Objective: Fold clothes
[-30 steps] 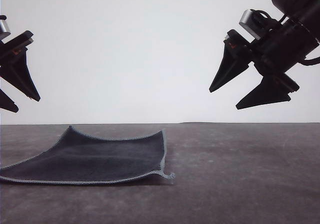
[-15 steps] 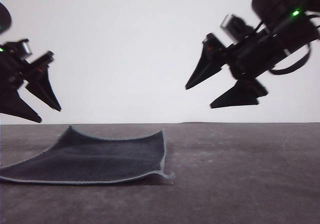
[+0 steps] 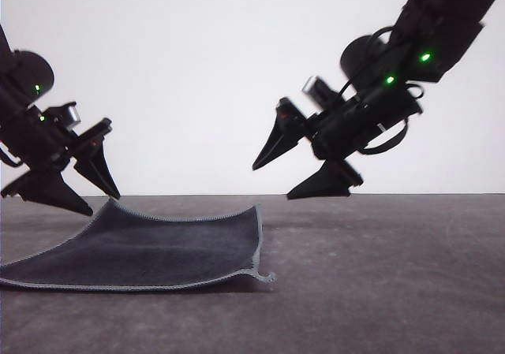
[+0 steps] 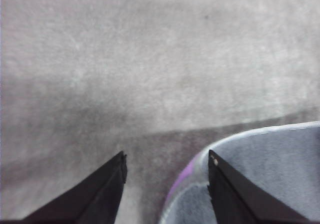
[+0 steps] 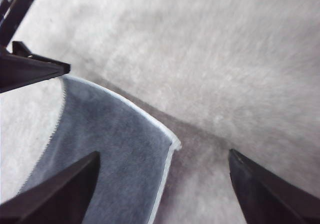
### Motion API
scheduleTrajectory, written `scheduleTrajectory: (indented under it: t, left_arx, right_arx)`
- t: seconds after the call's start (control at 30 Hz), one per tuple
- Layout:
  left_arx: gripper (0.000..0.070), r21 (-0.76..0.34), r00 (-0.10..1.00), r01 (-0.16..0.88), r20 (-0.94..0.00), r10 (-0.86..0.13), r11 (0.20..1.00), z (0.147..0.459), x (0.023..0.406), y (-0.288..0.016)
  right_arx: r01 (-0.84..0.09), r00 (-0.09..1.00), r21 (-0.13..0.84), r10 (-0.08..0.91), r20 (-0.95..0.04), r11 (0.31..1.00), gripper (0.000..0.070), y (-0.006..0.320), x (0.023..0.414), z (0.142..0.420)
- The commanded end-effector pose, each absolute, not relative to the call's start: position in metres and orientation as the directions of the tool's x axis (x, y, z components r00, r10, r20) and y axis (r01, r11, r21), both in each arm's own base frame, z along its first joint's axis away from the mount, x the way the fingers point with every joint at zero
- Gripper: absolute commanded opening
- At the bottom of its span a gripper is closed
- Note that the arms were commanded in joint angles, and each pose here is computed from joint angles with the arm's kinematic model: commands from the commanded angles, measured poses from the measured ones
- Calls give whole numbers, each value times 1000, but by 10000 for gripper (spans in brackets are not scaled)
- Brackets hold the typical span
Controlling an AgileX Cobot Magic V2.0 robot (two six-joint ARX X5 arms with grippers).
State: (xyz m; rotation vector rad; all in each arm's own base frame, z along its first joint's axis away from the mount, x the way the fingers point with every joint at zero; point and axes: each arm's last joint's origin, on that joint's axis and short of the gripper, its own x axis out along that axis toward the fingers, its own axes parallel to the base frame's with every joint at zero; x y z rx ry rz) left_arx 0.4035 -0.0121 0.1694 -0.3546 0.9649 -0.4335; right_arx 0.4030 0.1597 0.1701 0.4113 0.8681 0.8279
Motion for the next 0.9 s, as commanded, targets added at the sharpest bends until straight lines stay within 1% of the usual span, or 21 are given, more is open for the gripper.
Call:
scheduleTrajectory:
  t: [0.0, 0.17, 0.27, 0.5, 0.63, 0.67, 0.77, 0.87]
  left_arx:
    - [311, -476, 488, 214, -704, -515, 853, 163, 409, -13]
    - [311, -504, 446, 209, -714, -540, 838, 151, 409, -14]
    - [311, -510, 433, 211, -716, -547, 834, 149, 409, -14]
    - [311, -531, 424, 230, -699, -575, 816, 149, 409, -15]
    - [311, -540, 421, 235, -693, -585, 808, 149, 409, -15]
    - [311, -541, 420, 236, -692, -587, 807, 149, 409, -15]
    - [311, -541, 420, 236, -692, -587, 807, 149, 409, -15]
    - [311, -542, 420, 236, -692, -588, 806, 149, 409, -16]
  right_arx:
    - [-465, 353, 639, 791, -500, 612, 515, 171, 407, 165]
    - [-471, 319, 637, 791, -522, 610, 514, 187, 403, 153]
    - [-476, 323, 627, 786, -527, 616, 506, 192, 401, 152]
    - [-477, 334, 617, 778, -532, 627, 402, 193, 401, 152]
    - [-471, 353, 602, 763, -541, 645, 391, 192, 402, 151]
    - [-469, 355, 602, 762, -542, 646, 373, 191, 402, 151]
    - [-468, 357, 602, 761, -541, 647, 288, 190, 403, 151]
    - [-468, 356, 603, 763, -540, 646, 278, 190, 403, 151]
